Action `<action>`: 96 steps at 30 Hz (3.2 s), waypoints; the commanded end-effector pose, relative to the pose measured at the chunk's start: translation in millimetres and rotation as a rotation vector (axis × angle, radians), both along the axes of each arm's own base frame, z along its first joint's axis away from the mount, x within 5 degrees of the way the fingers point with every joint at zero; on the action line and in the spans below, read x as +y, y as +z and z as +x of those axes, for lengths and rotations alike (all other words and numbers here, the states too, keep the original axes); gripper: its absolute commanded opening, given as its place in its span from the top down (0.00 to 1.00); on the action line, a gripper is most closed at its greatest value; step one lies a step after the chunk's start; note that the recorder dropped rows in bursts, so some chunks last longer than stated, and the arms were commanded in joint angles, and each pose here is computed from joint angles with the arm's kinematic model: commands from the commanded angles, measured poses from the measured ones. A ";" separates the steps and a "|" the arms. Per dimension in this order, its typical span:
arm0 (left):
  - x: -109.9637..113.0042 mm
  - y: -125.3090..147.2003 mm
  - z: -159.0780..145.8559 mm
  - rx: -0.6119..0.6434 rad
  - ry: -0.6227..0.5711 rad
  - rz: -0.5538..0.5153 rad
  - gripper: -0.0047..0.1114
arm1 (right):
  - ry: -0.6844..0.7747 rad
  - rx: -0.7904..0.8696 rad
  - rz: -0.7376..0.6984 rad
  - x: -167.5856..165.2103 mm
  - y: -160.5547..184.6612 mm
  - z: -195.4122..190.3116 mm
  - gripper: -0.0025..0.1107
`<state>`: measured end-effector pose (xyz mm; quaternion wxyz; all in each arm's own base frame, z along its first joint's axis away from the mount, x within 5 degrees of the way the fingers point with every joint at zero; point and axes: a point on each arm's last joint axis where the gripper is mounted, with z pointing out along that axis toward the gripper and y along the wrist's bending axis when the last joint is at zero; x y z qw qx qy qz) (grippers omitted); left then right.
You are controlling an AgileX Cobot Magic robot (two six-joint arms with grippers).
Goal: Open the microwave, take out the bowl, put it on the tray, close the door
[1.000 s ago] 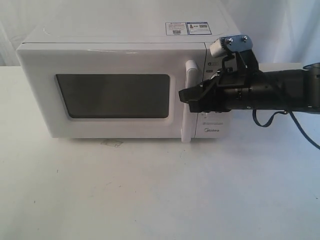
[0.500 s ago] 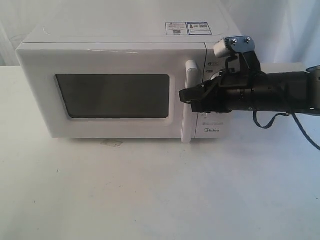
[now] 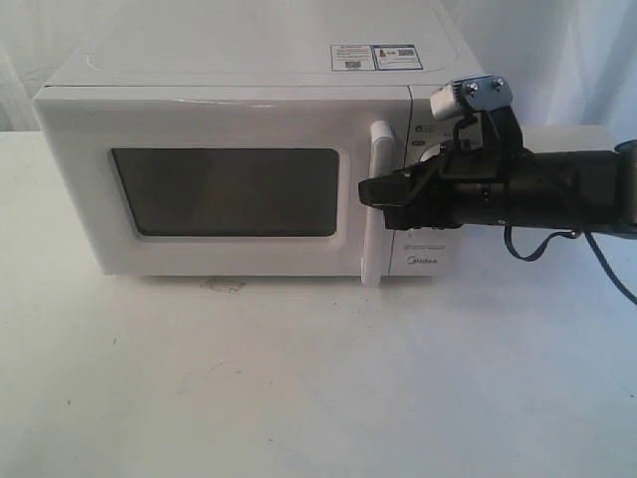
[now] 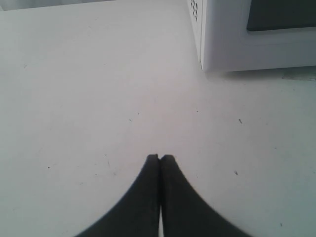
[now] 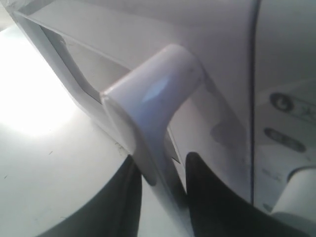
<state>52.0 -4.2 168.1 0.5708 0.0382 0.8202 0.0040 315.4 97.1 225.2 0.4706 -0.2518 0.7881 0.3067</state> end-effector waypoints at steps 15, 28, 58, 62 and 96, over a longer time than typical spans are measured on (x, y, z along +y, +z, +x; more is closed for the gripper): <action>0.0 -1.3 -0.3 0.001 0.002 -0.003 0.96 | 0.480 -0.102 0.254 42.6 28.4 -48.9 0.98; 0.0 -1.3 -0.3 0.001 0.002 -0.003 0.96 | 0.335 -0.157 0.104 36.9 29.8 -27.3 0.80; 0.0 -1.3 -0.3 0.001 0.002 -0.003 0.96 | 0.277 -0.167 0.091 33.8 39.9 -16.0 0.89; 0.0 -1.3 -0.3 0.001 0.002 -0.003 0.96 | 0.319 -0.173 0.124 35.9 42.5 -19.6 0.98; 0.0 -1.3 -0.3 0.001 0.002 -0.003 0.96 | 0.555 -0.202 0.290 52.3 69.8 -70.8 0.98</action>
